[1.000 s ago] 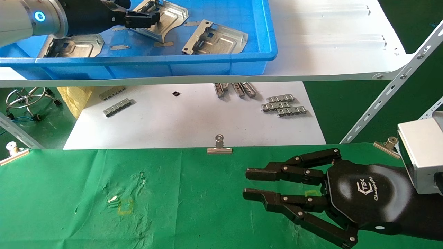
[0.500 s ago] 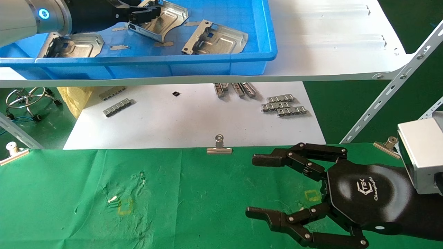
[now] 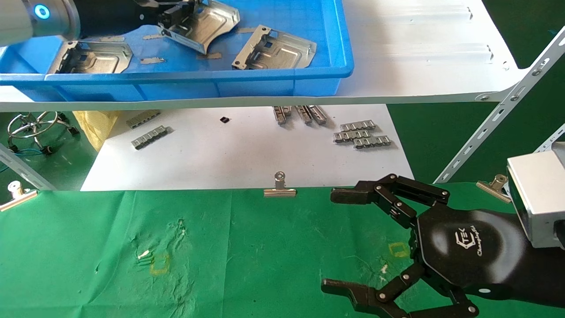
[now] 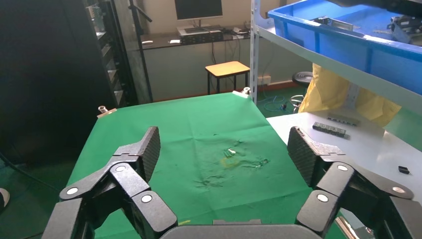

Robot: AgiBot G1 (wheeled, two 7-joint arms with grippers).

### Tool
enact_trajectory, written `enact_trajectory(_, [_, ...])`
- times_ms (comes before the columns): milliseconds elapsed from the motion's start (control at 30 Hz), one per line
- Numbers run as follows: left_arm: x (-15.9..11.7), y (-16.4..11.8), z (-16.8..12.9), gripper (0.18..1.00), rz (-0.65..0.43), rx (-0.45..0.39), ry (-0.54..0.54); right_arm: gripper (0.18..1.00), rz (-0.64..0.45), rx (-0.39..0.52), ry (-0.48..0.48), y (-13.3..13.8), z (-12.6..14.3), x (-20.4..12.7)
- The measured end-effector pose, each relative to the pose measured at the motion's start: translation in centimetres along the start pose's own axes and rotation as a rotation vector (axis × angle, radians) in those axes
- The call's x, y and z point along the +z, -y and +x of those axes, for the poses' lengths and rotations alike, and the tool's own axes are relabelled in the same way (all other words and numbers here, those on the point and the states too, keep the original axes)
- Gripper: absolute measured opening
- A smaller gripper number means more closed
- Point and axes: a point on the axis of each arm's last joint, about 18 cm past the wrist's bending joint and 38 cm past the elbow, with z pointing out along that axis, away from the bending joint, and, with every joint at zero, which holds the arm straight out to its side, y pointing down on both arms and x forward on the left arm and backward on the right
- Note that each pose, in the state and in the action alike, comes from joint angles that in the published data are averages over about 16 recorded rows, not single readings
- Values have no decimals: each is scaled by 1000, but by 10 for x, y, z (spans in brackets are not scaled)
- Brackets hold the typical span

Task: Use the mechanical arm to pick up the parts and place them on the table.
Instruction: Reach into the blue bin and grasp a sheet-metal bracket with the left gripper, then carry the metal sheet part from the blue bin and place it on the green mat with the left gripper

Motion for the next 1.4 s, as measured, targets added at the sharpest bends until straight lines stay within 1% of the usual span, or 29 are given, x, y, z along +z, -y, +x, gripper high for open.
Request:
enact_trajectory(67, [-4, 6, 1, 333, 15, 9, -23, 916, 0, 0, 0, 0, 0, 0])
enact_trajectory(200, [-17, 18, 6, 295, 51, 37, -96, 951, 0, 0, 0, 0, 0, 0])
enact_trajectory(400, [-46, 31, 23, 274, 111, 111, -275, 987, 0, 0, 0, 0, 0, 0])
enact_trajectory(567, [-76, 30, 38, 273, 162, 198, -426, 998, 0, 0, 0, 0, 0, 0])
enact_trajectory(733, [-110, 19, 48, 273, 227, 313, -535, 1001, 0, 0, 0, 0, 0, 0])
enact_trajectory(867, [-136, -2, 57, 273, 259, 394, -592, 1001, 0, 0, 0, 0, 0, 0])
enact_trajectory(1000, [-158, -33, 70, 272, 247, 461, -648, 1001, 0, 0, 0, 0, 0, 0])
enact_trajectory(1200, [-177, -93, 91, 272, 147, 541, -740, 1001, 0, 0, 0, 0, 0, 0])
enact_trajectory(1400, [-176, -155, 90, 272, 11, 628, -781, 1001, 0, 0, 0, 0, 0, 0])
